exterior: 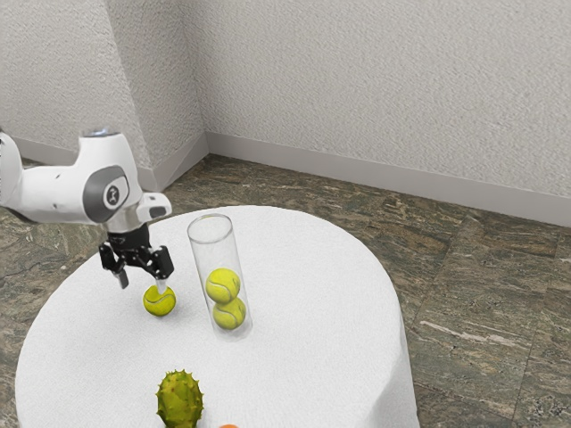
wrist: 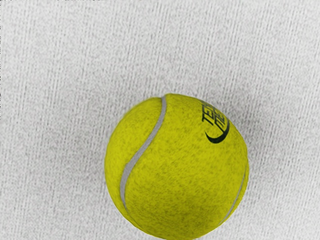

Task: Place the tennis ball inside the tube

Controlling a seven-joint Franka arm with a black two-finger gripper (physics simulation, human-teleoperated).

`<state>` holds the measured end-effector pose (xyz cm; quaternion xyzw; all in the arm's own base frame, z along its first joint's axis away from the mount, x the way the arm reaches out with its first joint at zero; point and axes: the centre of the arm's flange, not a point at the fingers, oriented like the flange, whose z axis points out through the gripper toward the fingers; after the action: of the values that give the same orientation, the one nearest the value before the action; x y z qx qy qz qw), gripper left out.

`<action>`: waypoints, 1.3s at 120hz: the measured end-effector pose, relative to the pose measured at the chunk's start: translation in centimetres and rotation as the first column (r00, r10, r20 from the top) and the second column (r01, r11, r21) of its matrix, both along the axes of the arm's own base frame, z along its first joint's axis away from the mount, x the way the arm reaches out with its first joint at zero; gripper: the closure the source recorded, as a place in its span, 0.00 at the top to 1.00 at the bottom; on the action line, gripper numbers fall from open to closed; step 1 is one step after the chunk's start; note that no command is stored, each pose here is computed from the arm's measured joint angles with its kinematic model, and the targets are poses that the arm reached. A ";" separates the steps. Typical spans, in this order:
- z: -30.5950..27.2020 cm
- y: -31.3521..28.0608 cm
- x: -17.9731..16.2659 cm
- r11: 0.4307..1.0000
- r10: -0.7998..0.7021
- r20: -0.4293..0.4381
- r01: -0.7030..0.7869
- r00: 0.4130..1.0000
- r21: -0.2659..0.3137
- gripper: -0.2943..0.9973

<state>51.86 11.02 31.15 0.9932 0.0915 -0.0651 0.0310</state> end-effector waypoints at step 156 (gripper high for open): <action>-5.9 -0.2 2.2 0.997 0.071 0.008 -0.071 0.997 0.011 0.57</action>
<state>54.03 10.79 25.21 0.9897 0.1269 -0.0596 0.0279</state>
